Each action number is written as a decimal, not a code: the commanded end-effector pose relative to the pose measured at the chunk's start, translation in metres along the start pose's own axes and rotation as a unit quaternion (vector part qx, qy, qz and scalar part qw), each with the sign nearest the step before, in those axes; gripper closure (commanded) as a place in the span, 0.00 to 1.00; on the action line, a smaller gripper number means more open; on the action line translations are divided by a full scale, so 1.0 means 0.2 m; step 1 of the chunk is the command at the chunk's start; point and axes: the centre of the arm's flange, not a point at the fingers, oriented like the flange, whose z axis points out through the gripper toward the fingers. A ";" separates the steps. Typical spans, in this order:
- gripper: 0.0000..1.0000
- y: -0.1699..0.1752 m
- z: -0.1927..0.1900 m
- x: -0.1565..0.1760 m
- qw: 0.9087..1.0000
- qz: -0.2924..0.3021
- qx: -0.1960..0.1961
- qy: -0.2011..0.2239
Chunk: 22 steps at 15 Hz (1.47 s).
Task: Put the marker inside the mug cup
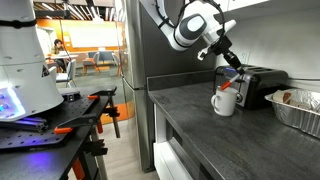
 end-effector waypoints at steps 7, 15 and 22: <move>0.45 -0.01 0.14 -0.02 0.997 -0.012 0.060 -0.056; 0.00 0.12 0.05 0.12 0.989 0.006 0.027 -0.142; 0.00 0.18 -0.05 0.15 0.953 -0.069 0.090 -0.282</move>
